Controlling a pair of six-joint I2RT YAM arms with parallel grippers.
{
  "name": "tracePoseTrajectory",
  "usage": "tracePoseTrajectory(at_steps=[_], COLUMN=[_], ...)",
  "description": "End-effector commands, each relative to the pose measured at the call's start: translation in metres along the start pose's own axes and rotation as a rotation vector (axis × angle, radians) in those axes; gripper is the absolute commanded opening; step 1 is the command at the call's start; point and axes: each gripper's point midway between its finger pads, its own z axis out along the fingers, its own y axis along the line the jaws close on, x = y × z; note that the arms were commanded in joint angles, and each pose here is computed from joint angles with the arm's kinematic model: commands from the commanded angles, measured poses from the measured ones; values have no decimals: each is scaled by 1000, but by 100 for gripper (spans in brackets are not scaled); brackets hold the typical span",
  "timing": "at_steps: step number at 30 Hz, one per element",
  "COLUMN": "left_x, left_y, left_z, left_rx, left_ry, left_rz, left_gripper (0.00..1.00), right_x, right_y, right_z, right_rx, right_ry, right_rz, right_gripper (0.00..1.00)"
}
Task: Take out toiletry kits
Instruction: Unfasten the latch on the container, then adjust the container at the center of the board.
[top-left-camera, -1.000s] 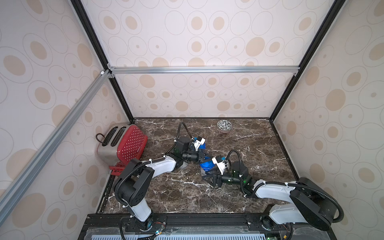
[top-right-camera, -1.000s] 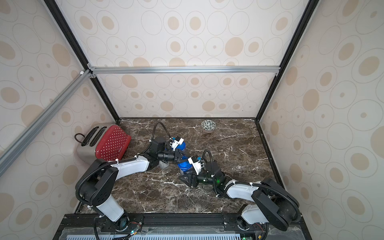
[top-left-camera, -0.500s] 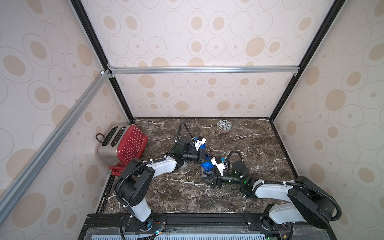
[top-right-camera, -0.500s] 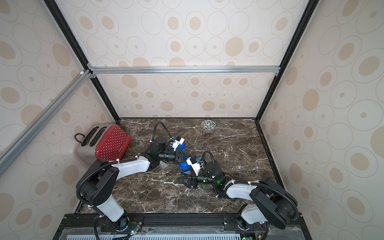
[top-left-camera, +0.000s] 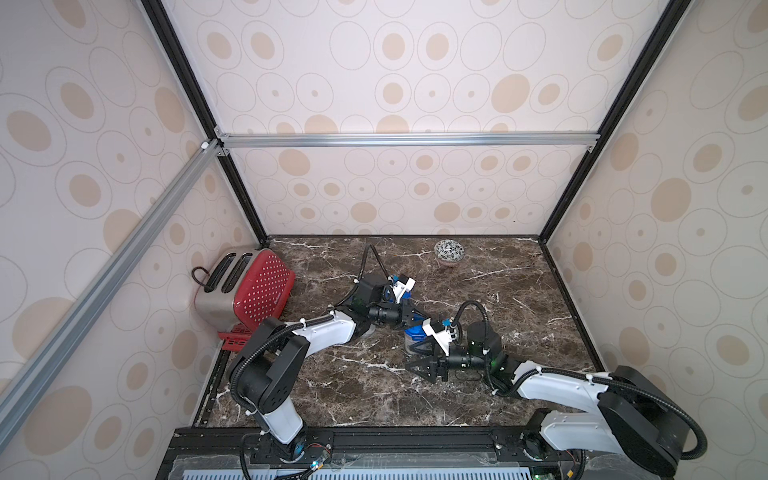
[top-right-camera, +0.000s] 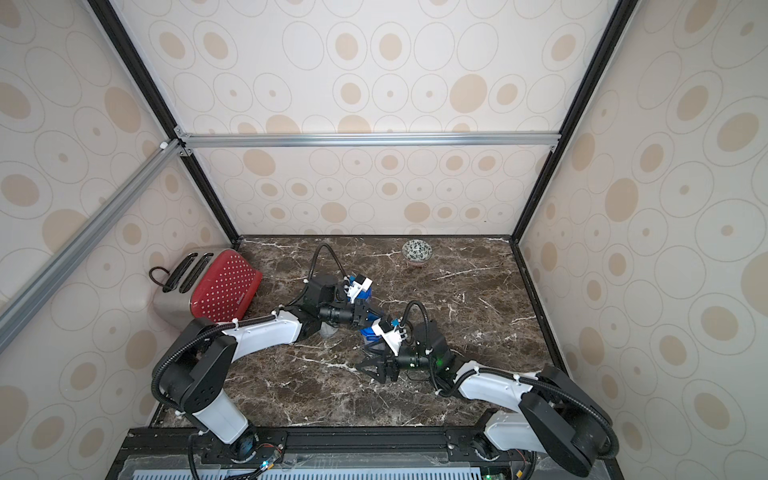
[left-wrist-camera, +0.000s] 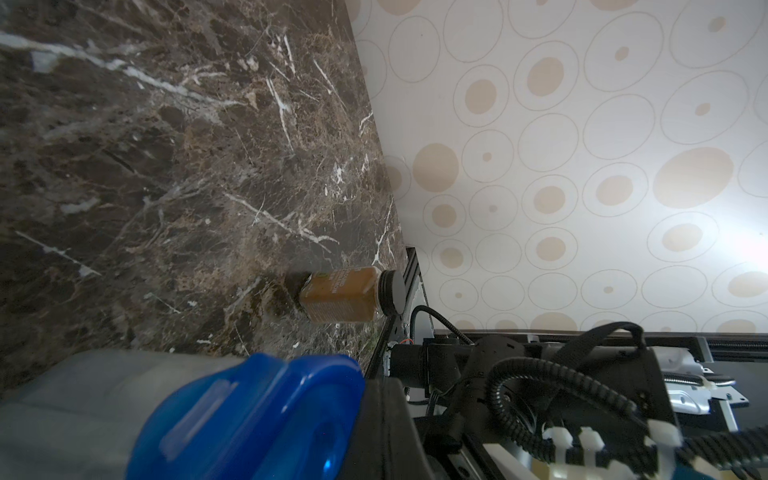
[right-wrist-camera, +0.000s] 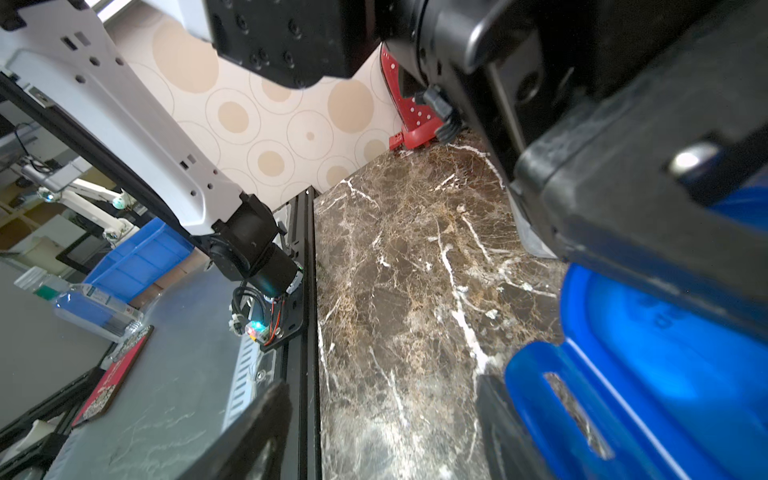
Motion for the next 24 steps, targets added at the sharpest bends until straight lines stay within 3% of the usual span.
tracePoseTrajectory(at_steps=[1, 10, 15, 20, 24], left_x=[24, 5, 1, 4, 17], left_y=[29, -18, -42, -51, -40], left_z=[0, -15, -31, -63, -89], left_rx=[-128, -137, -179, -326, -463], left_ry=[65, 62, 51, 16, 8], left_rz=[-95, -4, 55, 125, 120], left_gripper=[0, 0, 19, 42, 45], right_x=[-3, 3, -3, -13, -24], right_y=[5, 8, 17, 15, 9], right_z=[-5, -13, -16, -25, -38], right_rx=[7, 15, -6, 60, 154], right_ry=[37, 107, 134, 147, 174], right_rz=[-63, -38, -12, -5, 44], right_gripper=[77, 80, 80, 81, 80])
